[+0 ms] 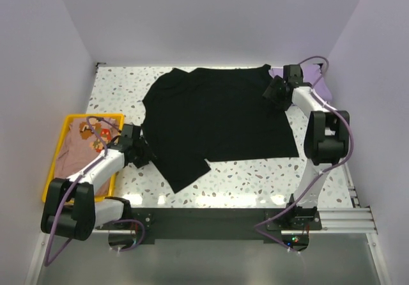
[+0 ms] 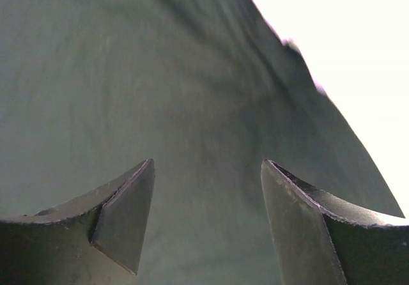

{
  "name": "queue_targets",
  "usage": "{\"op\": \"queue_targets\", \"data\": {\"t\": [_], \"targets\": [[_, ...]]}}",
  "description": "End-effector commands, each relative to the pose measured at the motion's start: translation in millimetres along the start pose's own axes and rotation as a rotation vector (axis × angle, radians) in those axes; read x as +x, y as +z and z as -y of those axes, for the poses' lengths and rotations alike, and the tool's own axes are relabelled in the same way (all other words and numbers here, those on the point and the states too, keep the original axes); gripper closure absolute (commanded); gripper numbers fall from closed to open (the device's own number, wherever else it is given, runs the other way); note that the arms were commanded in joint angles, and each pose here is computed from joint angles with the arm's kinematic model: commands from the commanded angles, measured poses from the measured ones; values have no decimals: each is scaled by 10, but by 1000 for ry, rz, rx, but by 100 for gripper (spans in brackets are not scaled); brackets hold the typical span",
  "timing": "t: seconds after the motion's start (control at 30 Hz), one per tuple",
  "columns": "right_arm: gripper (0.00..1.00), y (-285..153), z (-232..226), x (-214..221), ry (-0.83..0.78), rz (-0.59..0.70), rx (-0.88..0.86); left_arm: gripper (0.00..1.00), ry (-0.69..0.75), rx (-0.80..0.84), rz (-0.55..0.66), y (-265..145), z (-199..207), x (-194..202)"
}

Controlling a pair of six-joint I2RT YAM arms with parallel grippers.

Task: Fold and stack the t-shirts
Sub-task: Flatten the tshirt out

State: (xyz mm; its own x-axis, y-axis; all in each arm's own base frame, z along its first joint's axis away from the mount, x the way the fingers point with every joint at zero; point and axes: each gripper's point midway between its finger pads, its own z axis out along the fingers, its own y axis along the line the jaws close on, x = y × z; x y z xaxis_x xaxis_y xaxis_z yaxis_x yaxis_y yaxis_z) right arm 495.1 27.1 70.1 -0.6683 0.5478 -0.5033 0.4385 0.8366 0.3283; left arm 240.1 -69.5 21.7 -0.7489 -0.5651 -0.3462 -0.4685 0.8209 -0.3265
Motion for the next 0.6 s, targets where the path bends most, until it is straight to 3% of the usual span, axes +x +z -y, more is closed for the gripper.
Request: {"op": "queue_targets", "data": {"t": [0.0,0.2,0.43,0.57], "targets": [[29,-451,-61,-71,13,69,-54,55,-15,38,9,19,67,37],[29,-723,37,328,24,39,-115,56,-12,44,-12,112,62,103],[29,-872,275,767,22,4,-101,92,-38,-29,-2,174,-65,94],[29,-930,448,1007,16,-31,-74,100,-63,-77,42,82,-181,-16]]}}
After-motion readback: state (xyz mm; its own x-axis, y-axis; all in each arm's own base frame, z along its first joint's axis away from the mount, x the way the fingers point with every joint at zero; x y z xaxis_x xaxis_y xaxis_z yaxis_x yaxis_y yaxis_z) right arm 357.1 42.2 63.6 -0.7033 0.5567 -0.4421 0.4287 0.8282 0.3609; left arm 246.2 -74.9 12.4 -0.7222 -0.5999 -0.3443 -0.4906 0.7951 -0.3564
